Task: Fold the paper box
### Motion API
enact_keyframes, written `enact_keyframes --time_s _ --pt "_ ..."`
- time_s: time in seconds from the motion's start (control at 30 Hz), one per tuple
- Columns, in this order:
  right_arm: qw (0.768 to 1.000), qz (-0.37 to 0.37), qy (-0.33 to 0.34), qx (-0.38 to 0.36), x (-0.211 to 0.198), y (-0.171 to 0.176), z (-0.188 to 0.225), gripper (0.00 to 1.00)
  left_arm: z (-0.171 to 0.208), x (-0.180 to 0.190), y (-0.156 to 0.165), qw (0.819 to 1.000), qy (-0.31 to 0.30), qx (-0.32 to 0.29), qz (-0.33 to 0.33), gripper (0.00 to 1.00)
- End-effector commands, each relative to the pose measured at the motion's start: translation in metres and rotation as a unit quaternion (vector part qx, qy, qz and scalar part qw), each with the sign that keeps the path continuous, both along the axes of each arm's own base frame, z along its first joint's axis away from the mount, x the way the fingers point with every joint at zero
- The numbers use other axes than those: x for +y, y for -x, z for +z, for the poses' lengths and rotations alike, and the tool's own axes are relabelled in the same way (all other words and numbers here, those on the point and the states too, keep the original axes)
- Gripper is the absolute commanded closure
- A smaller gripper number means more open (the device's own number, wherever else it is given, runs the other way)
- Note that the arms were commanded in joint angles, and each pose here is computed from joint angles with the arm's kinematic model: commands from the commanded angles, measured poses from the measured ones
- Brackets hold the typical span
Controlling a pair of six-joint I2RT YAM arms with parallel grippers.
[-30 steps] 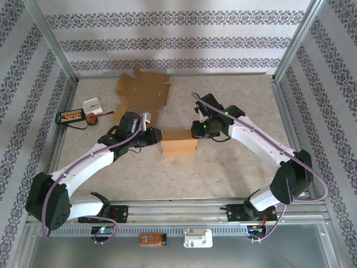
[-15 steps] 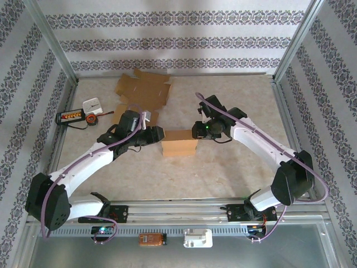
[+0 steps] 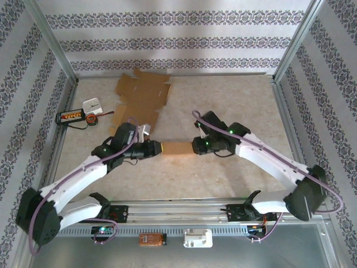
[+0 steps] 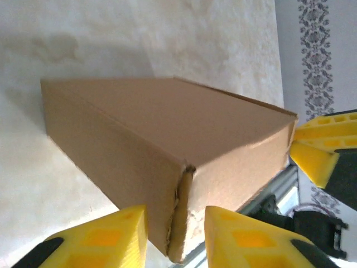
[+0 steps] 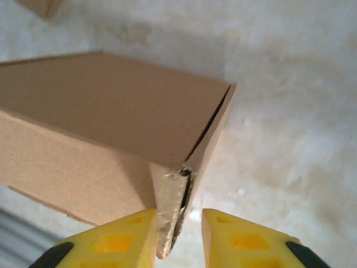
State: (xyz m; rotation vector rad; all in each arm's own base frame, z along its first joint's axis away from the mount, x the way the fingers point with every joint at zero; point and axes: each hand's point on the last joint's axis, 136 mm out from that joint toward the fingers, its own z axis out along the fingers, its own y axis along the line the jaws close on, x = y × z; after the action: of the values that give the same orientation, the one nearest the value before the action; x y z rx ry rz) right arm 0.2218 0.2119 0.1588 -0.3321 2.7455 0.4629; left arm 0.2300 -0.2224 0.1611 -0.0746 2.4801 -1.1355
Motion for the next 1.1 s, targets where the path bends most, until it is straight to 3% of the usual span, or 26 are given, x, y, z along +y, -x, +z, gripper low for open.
enact_keyframes --time_s 0.0,0.23,0.4,0.5,0.73,0.93,1.07 --pt "0.998 -0.025 -0.018 0.048 -0.010 0.028 -0.010 0.66 -0.008 0.007 0.022 0.999 0.000 0.028 0.016 0.59" --pt "0.996 -0.048 -0.067 0.033 -0.006 0.031 -0.026 0.45 -0.031 0.020 0.039 0.998 -0.023 0.025 0.048 0.18" --pt "0.995 -0.033 -0.072 0.067 0.013 0.028 -0.056 0.32 -0.047 0.008 0.032 0.998 -0.027 0.040 0.048 0.08" --pt "0.996 -0.002 -0.053 0.074 0.021 0.030 -0.074 0.28 -0.059 -0.009 0.033 0.998 -0.014 0.059 0.033 0.09" --pt "0.989 0.024 -0.054 0.138 0.044 0.047 -0.097 0.40 -0.075 -0.060 0.045 0.994 0.017 0.103 -0.039 0.17" --pt "0.986 -0.037 -0.096 0.129 0.053 0.043 -0.097 0.44 -0.084 -0.067 0.036 0.995 -0.001 0.096 -0.032 0.36" --pt "0.986 -0.117 -0.093 0.075 0.033 0.012 -0.095 0.44 -0.081 -0.059 0.007 0.998 -0.055 0.039 0.001 0.47"
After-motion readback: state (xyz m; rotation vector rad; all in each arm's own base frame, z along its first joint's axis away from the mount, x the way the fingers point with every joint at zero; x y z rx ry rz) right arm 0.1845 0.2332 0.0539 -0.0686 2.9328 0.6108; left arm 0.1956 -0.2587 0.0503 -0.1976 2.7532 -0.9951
